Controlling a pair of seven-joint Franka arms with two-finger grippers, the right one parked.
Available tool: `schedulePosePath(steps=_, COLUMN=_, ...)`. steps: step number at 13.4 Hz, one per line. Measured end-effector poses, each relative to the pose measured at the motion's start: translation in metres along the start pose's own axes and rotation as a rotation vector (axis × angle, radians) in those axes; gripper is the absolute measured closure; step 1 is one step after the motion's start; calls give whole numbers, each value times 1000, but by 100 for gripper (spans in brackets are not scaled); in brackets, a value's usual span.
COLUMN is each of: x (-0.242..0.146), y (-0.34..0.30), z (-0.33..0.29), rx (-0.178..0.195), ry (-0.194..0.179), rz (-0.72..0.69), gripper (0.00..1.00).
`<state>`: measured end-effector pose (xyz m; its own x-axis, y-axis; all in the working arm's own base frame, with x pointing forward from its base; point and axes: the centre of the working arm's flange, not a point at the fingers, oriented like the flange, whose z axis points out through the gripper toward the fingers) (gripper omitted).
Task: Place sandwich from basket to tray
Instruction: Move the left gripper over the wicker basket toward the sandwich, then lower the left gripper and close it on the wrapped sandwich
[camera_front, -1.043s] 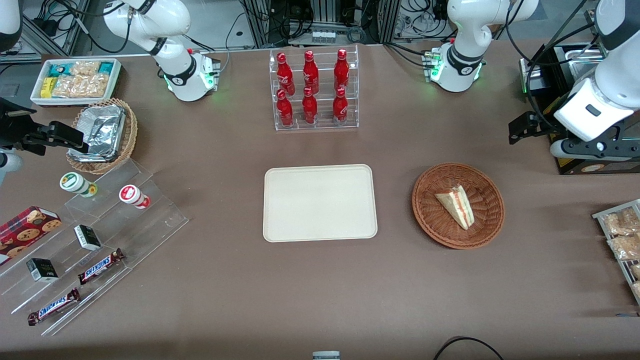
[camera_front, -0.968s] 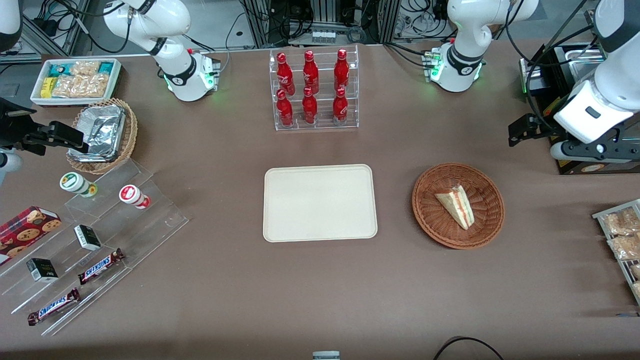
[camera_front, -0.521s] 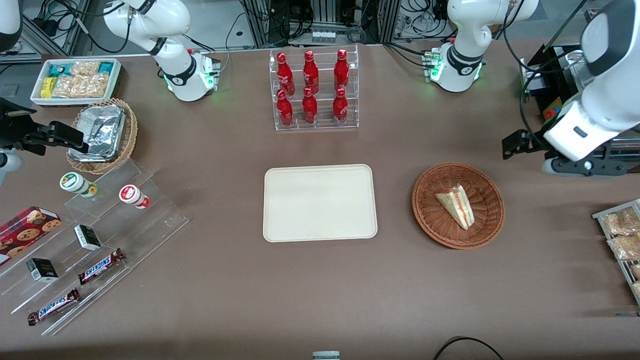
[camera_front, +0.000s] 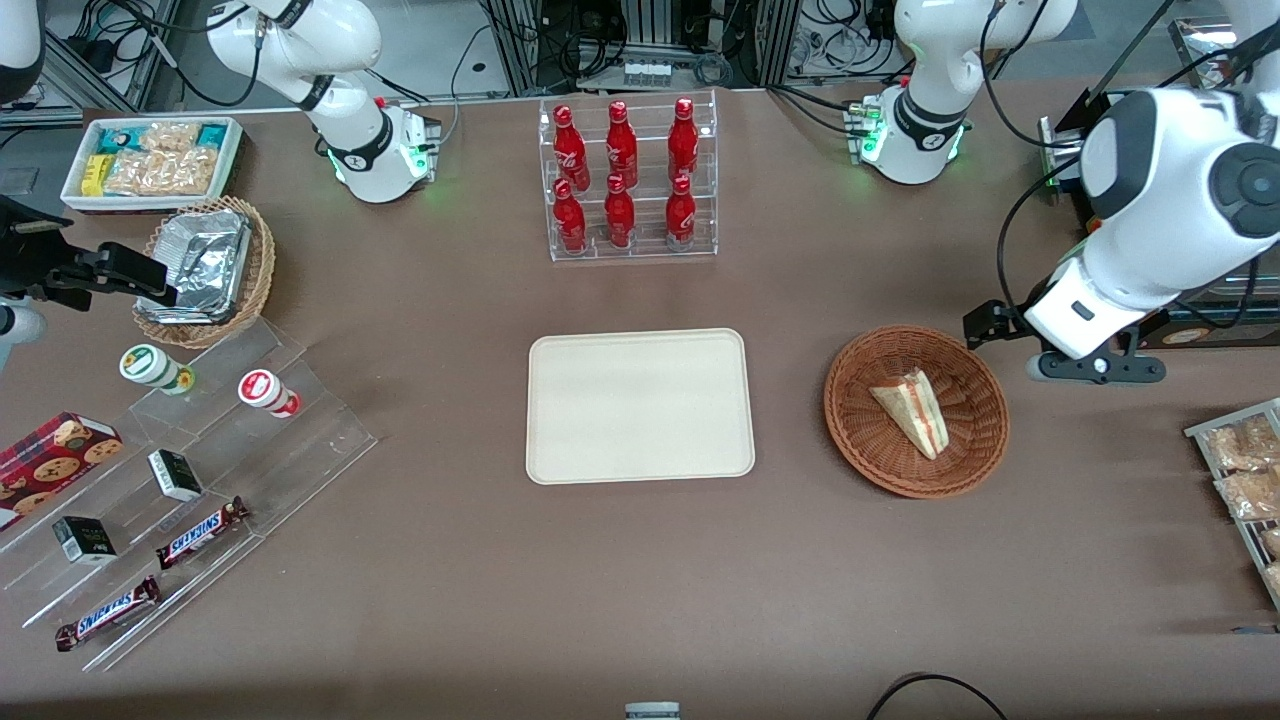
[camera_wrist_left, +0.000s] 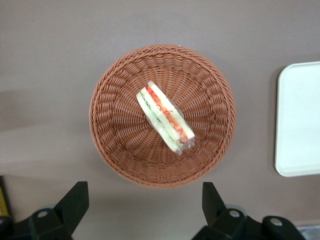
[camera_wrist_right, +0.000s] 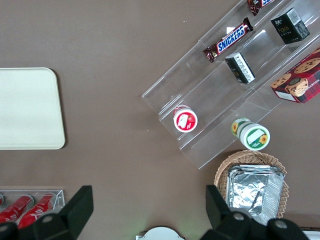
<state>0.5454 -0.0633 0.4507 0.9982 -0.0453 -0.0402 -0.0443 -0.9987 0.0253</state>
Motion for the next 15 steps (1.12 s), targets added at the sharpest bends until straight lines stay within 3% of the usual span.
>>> schedulePosePath(steps=3, x=-9, y=-1, z=48, rx=-4, ry=58, rz=-110, gripper=0)
schedulePosePath(steps=7, x=-14, y=23, z=81, rx=-19, ry=81, rz=-341, gripper=0)
schedulePosePath(steps=12, x=-6, y=62, z=136, rx=-41, ry=66, rz=-663, gripper=0)
schedulePosePath(steps=15, x=-4, y=58, z=158, rx=-12, ry=52, rz=-702, gripper=0)
